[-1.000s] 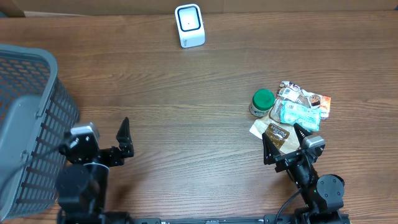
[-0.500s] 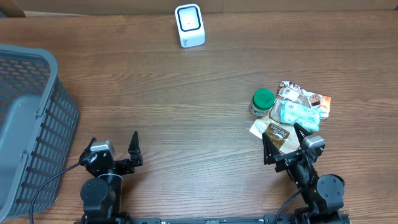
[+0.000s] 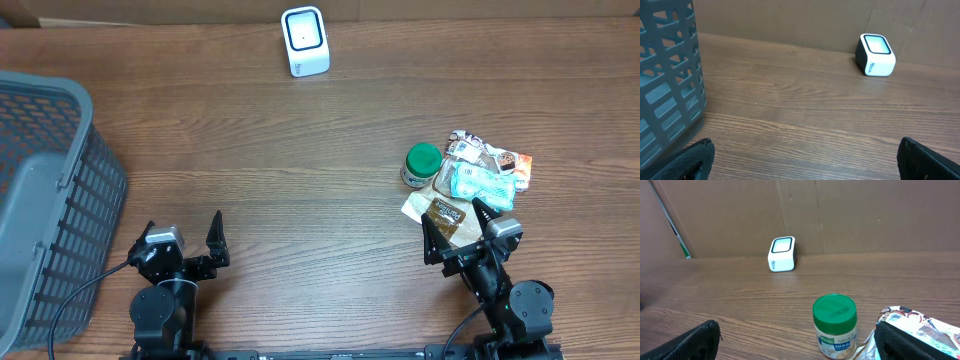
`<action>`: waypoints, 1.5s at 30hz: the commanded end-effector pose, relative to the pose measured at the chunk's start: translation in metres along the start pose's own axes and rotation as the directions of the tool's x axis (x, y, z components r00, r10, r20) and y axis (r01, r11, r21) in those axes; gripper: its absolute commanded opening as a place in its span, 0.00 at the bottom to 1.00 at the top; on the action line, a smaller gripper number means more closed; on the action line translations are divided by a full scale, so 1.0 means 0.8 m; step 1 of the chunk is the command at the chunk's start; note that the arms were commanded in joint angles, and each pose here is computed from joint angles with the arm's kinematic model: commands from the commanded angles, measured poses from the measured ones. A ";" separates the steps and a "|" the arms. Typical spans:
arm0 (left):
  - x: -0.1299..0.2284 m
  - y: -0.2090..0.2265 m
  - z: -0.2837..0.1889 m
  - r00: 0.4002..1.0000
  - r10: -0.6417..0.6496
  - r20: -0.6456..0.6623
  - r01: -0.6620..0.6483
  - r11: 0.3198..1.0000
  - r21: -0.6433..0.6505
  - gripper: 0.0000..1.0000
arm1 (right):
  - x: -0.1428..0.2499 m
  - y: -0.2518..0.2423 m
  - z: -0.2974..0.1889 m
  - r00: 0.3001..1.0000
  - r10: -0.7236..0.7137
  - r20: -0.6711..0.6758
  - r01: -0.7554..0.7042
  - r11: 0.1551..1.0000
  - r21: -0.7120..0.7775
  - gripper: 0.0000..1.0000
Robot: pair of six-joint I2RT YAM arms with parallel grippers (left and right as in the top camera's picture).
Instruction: Scan the item barcode
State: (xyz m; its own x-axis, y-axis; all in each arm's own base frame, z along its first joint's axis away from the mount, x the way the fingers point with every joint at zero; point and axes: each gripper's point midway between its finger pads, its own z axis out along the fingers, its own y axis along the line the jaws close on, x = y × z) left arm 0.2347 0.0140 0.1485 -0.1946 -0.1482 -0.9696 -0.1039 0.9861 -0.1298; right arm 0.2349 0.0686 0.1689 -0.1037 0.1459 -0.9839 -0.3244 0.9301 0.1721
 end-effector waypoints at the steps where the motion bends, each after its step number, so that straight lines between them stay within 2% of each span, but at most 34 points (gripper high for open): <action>1: 0.004 0.001 0.001 1.000 0.010 0.001 -0.010 1.000 0.000 1.00 | -0.006 0.000 -0.001 1.000 -0.007 0.019 0.007 1.000 0.000 1.00; 13: 0.002 0.005 0.001 1.000 0.009 0.010 -0.009 1.000 -0.020 1.00 | -0.006 0.000 -0.001 1.000 -0.007 0.019 0.007 1.000 0.000 1.00; 21: -0.083 -0.004 -0.011 0.955 -0.013 0.298 0.010 1.000 0.011 1.00 | -0.006 0.000 -0.001 1.000 -0.007 0.018 0.007 1.000 -0.001 1.00; 28: -0.079 -0.003 -0.008 0.953 -0.013 0.302 0.010 1.000 0.012 0.99 | -0.006 0.000 -0.001 1.000 -0.007 0.018 0.007 1.000 -0.001 1.00; 31: -0.075 -0.003 -0.004 0.940 -0.018 0.342 0.012 1.000 0.020 0.99 | -0.006 0.000 -0.001 1.000 -0.007 0.019 0.007 1.000 0.000 1.00; 38: -0.071 -0.002 -0.002 0.946 -0.015 0.324 0.011 1.000 0.016 1.00 | -0.006 0.000 -0.001 1.000 -0.007 0.019 0.007 1.000 0.000 1.00; 42: -0.040 0.002 0.006 0.975 -0.006 0.224 0.006 1.000 -0.001 1.00 | -0.005 0.000 -0.001 1.000 -0.007 0.018 0.007 1.000 -0.001 1.00; 44: -0.012 0.005 0.011 0.991 0.003 0.134 -0.001 1.000 -0.014 1.00 | -0.005 0.000 -0.001 1.000 -0.007 0.018 0.007 1.000 0.000 1.00; 45: -0.016 0.004 0.011 0.990 0.001 0.144 0.000 1.000 -0.008 0.99 | -0.006 0.000 -0.001 1.000 -0.007 0.019 0.007 1.000 0.000 1.00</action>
State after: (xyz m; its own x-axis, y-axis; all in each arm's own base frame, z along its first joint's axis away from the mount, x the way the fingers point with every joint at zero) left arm 0.2463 0.0163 0.1671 -0.0229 -0.1454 -0.9891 -0.0923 0.9855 -0.1427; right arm 0.2349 0.0685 0.1689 -0.1036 0.1459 -0.9839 -0.3240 0.9303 0.1721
